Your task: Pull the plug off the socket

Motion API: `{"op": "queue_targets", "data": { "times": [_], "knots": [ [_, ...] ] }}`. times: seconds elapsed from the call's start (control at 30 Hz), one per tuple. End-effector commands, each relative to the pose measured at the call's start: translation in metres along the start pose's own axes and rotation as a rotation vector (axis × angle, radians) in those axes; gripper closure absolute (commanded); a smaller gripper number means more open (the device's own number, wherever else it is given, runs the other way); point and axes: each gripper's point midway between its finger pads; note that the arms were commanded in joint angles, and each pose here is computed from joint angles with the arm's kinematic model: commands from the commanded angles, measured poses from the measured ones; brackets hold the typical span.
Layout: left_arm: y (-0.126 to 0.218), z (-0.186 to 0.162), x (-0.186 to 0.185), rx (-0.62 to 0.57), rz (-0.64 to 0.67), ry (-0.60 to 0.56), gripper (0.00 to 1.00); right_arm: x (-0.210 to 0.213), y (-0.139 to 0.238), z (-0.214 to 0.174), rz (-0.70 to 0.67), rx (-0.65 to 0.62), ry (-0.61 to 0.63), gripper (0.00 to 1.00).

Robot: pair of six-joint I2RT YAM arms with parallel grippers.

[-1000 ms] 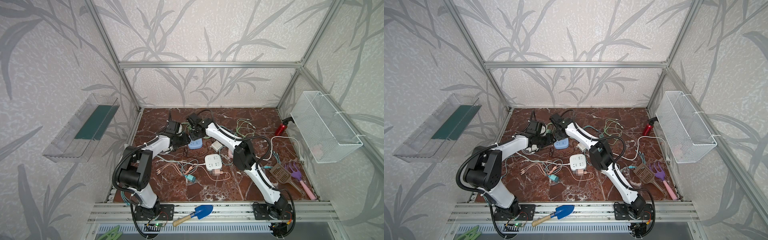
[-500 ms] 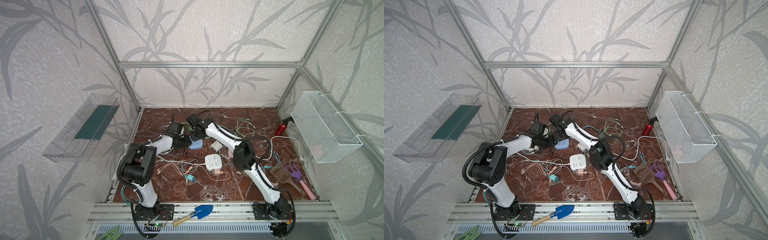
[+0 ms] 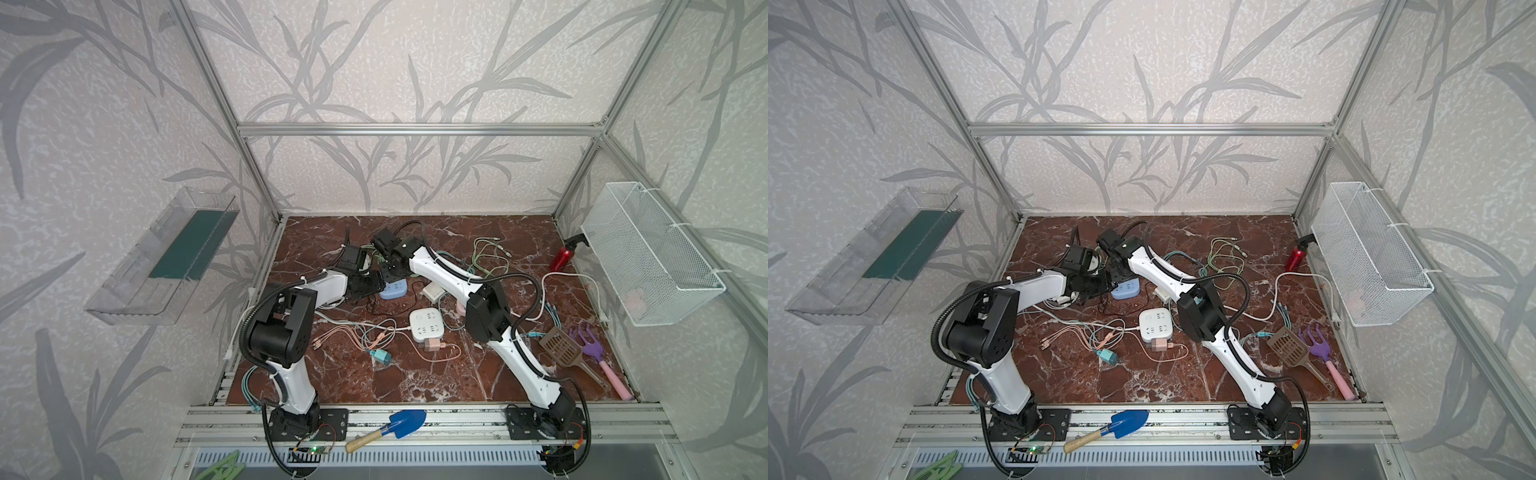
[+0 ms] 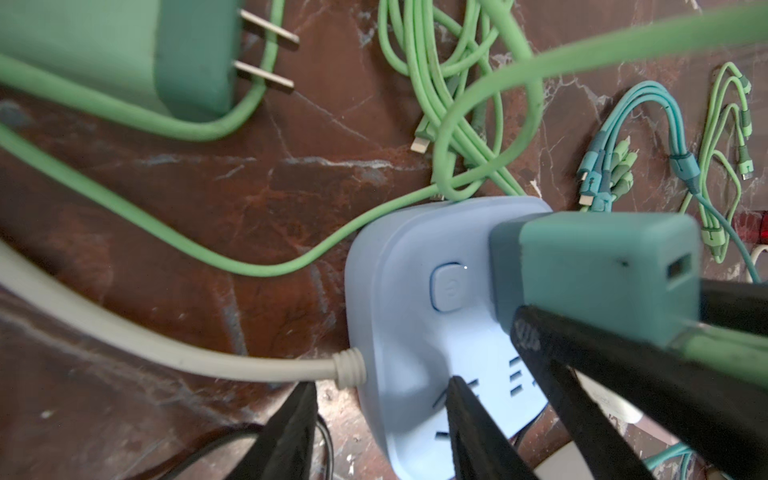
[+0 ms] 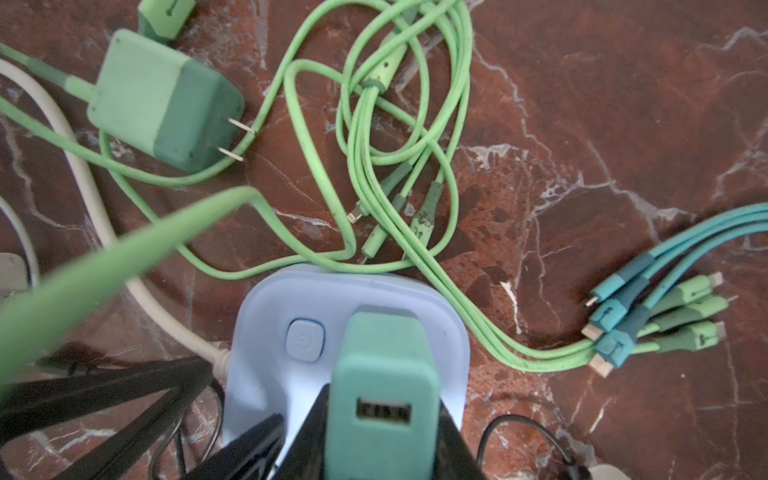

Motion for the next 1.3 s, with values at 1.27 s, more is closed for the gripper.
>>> {"op": "queue_targets", "data": {
  "times": [1.27],
  "knots": [
    [-0.016, -0.029, 0.028, 0.187, 0.155, -0.032, 0.58, 0.038, 0.029, -0.001, 0.132, -0.002, 0.001, 0.84]
  ]
}}
Point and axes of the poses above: each gripper's point midway between its finger pads, its own y axis back along the fingers, its own x axis along the line the jaws close on, z = x × y, and after that the axes turned 15 degrees about -y, right-handed
